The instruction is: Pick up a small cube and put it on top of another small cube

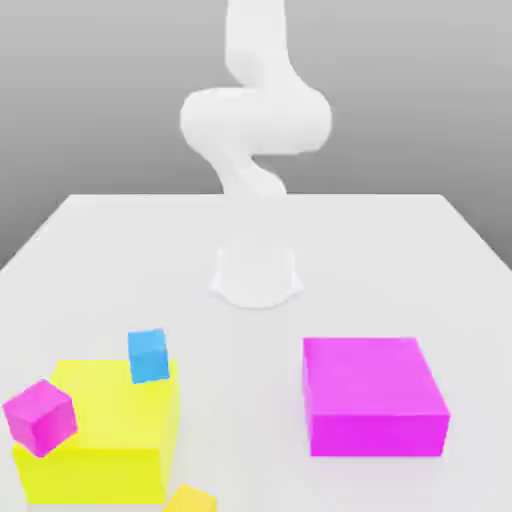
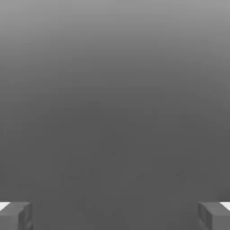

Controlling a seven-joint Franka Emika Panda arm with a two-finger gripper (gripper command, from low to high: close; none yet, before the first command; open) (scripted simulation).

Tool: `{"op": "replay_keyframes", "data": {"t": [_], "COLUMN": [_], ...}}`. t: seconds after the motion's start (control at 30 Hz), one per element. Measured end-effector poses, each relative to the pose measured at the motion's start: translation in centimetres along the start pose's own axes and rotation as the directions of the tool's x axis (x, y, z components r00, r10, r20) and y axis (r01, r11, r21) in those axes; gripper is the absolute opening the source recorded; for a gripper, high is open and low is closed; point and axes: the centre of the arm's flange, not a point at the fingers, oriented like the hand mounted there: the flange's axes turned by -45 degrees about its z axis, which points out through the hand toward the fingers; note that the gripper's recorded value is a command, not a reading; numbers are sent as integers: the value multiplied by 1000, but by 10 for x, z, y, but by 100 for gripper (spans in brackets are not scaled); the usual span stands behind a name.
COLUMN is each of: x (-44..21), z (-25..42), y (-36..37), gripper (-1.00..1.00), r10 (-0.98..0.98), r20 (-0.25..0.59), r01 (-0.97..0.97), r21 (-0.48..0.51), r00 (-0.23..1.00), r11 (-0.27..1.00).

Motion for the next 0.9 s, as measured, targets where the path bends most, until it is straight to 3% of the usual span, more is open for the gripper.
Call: {"op": "replay_keyframes", "data": {"t": [0.23,0.47,0.9], "x": [17,6,-95], "z": [108,214,392], "y": [46,111,251], "gripper": [0,0,0], "r10": [269,528,898], "r20": [123,185,148], "r01": [-252,-468,-713], "r21": [-136,-288,-560], "r00": [955,829,415], "r11": [958,836,422]}}
